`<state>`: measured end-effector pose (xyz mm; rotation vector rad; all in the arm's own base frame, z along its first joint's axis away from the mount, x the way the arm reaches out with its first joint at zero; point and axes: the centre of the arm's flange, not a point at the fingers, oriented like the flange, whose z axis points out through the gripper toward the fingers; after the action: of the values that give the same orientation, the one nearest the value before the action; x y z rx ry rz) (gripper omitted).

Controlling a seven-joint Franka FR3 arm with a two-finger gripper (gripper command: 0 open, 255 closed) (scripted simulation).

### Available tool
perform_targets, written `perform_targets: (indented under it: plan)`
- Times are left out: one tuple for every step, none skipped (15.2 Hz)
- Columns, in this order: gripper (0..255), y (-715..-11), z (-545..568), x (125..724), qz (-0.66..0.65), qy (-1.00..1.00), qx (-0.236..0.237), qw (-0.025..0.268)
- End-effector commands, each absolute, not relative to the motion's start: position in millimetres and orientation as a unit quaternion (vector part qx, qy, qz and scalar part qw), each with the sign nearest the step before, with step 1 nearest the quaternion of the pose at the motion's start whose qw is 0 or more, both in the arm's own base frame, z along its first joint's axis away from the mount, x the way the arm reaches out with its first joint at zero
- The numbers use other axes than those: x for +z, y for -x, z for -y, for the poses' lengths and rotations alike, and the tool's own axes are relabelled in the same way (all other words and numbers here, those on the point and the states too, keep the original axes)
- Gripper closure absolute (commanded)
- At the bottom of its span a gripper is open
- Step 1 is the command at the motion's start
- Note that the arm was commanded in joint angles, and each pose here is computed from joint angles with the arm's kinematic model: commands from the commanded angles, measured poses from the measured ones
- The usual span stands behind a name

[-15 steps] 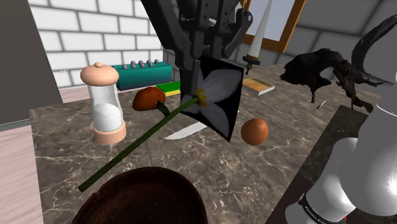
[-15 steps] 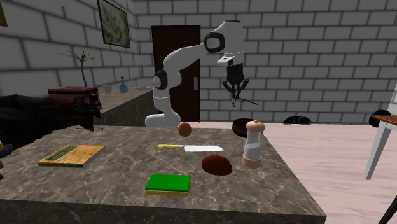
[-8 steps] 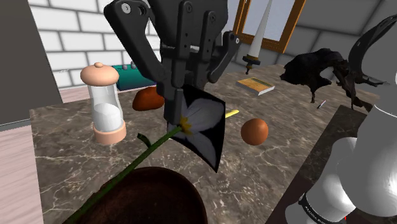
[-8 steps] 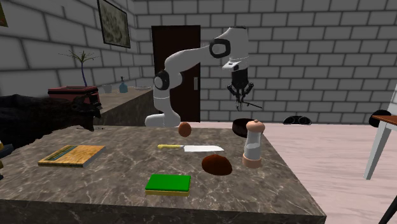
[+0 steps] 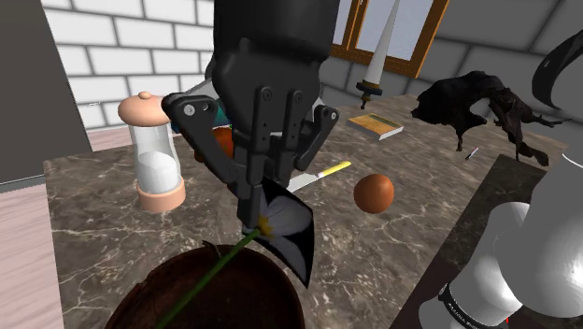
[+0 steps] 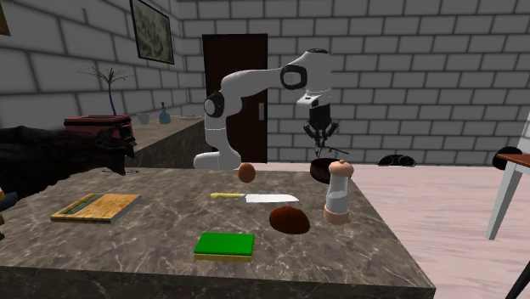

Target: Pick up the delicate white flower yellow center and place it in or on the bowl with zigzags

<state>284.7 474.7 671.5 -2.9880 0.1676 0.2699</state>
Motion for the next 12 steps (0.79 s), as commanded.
perform_targets:
  plan:
    - [255, -285, -474, 662, -0.056, 0.992, 0.090, 0.069]
    - [255, -285, -474, 656, -0.056, 0.992, 0.090, 0.069]
    - [255, -285, -474, 651, -0.056, 0.992, 0.090, 0.069]
    - [255, -285, -474, 646, -0.056, 0.992, 0.090, 0.069]
    - [255, -285, -474, 640, -0.056, 0.992, 0.090, 0.069]
    - [255, -285, -474, 633, -0.056, 0.992, 0.090, 0.069]
    - [255, -285, -474, 633, -0.056, 0.992, 0.090, 0.069]
    - [255, -285, -474, 633, -0.056, 0.992, 0.090, 0.069]
    - [255, -285, -474, 633, -0.056, 0.992, 0.090, 0.069]
    - [255, -285, -474, 633, -0.056, 0.992, 0.090, 0.069]
    - [255, -285, -474, 633, -0.056, 0.992, 0.090, 0.069]
    - [255, -285, -474, 633, -0.056, 0.992, 0.090, 0.069]
